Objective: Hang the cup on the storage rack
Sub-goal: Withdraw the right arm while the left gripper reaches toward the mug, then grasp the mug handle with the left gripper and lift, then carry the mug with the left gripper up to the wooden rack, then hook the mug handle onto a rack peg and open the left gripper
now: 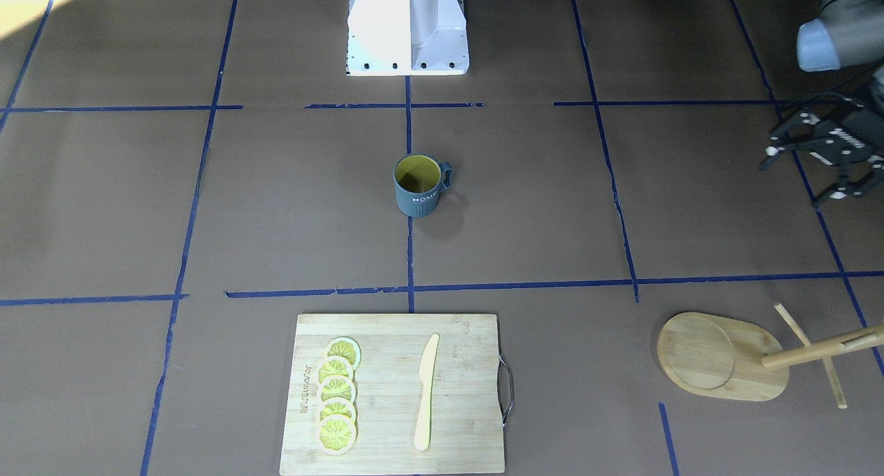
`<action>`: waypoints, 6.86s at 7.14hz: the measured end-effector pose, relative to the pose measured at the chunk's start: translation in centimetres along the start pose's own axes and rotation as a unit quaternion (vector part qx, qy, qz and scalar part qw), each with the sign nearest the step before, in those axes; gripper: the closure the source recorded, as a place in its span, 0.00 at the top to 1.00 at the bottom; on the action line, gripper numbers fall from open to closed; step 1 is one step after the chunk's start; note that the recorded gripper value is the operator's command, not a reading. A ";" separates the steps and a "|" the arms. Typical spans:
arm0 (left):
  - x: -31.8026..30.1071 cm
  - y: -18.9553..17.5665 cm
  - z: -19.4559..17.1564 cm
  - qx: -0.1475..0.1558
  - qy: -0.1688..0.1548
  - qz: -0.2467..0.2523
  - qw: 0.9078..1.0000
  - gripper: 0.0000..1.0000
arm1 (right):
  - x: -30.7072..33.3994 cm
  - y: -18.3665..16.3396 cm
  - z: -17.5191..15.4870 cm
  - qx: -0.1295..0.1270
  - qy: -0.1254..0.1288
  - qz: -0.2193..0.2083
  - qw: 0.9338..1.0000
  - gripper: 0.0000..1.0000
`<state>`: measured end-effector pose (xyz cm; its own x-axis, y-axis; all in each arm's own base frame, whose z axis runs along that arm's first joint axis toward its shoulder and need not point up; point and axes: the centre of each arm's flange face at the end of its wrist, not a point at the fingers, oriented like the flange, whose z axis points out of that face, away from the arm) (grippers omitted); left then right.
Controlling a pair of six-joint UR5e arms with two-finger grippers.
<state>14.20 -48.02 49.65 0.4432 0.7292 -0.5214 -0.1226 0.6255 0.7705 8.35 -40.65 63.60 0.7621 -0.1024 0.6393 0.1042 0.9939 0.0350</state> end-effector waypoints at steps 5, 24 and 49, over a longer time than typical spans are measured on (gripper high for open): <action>22.4 -13.1 14.9 0.110 0.088 0.125 0.982 1.00 | -0.2 -0.1 -0.2 0.002 -0.001 -0.001 1.000 1.00; 39.7 -16.2 20.6 0.222 0.140 -0.162 0.951 0.00 | -0.2 0.2 -0.1 0.001 -0.002 -0.008 1.000 1.00; -9.2 -2.8 6.5 0.316 0.399 -0.801 0.315 0.91 | -0.6 -0.1 -0.6 0.012 0.001 -0.019 1.000 1.00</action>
<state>16.20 -58.28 54.72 -0.9083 -0.3869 -0.1589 0.0035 0.3729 -0.9278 8.26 -40.72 62.79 0.7594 -0.1400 0.6354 0.1178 0.9900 0.0773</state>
